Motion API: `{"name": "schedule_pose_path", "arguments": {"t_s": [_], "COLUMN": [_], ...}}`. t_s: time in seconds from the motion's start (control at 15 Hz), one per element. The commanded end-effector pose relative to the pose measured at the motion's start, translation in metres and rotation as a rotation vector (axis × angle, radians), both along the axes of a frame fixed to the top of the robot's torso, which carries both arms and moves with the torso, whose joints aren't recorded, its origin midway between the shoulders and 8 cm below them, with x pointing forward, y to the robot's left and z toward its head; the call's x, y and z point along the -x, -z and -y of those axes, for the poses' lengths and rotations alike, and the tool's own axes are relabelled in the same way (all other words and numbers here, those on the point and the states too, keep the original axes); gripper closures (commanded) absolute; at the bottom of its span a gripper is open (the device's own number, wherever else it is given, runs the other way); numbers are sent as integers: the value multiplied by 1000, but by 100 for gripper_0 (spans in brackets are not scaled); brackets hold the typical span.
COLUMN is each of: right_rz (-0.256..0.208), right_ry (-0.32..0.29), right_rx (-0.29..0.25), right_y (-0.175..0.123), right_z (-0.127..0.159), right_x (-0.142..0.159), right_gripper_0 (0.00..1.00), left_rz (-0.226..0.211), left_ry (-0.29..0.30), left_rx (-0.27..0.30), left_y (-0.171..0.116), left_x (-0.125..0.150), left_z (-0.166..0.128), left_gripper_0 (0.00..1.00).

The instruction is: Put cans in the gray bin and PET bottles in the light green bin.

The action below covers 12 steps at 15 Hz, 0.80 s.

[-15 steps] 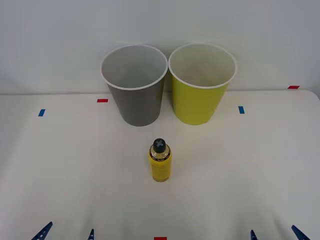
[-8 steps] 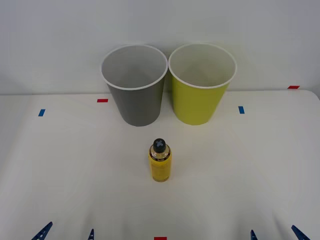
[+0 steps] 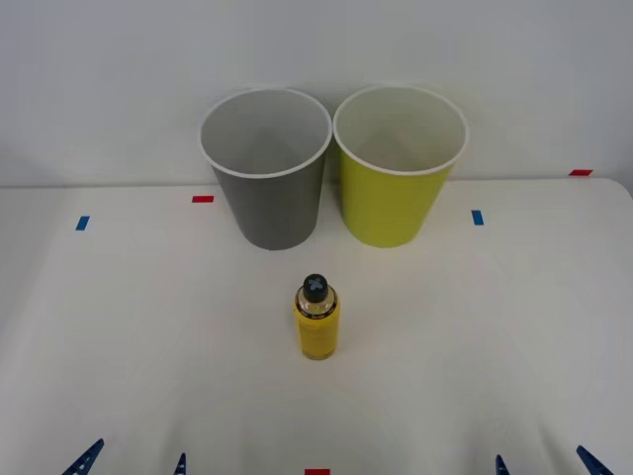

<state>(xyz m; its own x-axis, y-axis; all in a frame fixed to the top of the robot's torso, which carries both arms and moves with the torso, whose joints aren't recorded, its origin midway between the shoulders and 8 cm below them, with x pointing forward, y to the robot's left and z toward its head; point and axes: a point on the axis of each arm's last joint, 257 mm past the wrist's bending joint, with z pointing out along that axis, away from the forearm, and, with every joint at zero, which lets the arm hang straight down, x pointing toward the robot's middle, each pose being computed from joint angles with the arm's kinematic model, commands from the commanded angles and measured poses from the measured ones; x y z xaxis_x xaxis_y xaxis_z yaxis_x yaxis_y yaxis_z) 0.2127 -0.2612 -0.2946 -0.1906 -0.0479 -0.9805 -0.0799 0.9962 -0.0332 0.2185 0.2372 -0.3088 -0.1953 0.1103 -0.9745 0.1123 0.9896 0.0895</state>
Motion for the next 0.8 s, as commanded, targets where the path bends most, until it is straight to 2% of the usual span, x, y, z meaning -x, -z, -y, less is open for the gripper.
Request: {"name": "schedule_pose_path", "arguments": {"t_s": [0.07, 0.53, 0.6, 0.67, 0.8], "right_rz": [0, 0, 0, 0, 0], "right_ry": [0, 0, 0, 0, 0], "right_rx": [0, 0, 0, 0, 0], "right_y": [0, 0, 0, 0, 0], "right_z": [0, 0, 0, 0, 0], "right_x": [0, 0, 0, 0, 0], "right_gripper_0": [6, 7, 7, 6, 6], "left_rz": [0, 0, -36, -43, 13], "left_ry": [0, 0, 4, 2, -11], "left_rx": [0, 0, -2, -13, -18], "left_y": [0, 0, 16, 21, 7], "left_x": [0, 0, 3, 5, 2], "left_z": [0, 0, 1, -2, -10], "left_gripper_0": [0, 0, 0, 0, 0]}}
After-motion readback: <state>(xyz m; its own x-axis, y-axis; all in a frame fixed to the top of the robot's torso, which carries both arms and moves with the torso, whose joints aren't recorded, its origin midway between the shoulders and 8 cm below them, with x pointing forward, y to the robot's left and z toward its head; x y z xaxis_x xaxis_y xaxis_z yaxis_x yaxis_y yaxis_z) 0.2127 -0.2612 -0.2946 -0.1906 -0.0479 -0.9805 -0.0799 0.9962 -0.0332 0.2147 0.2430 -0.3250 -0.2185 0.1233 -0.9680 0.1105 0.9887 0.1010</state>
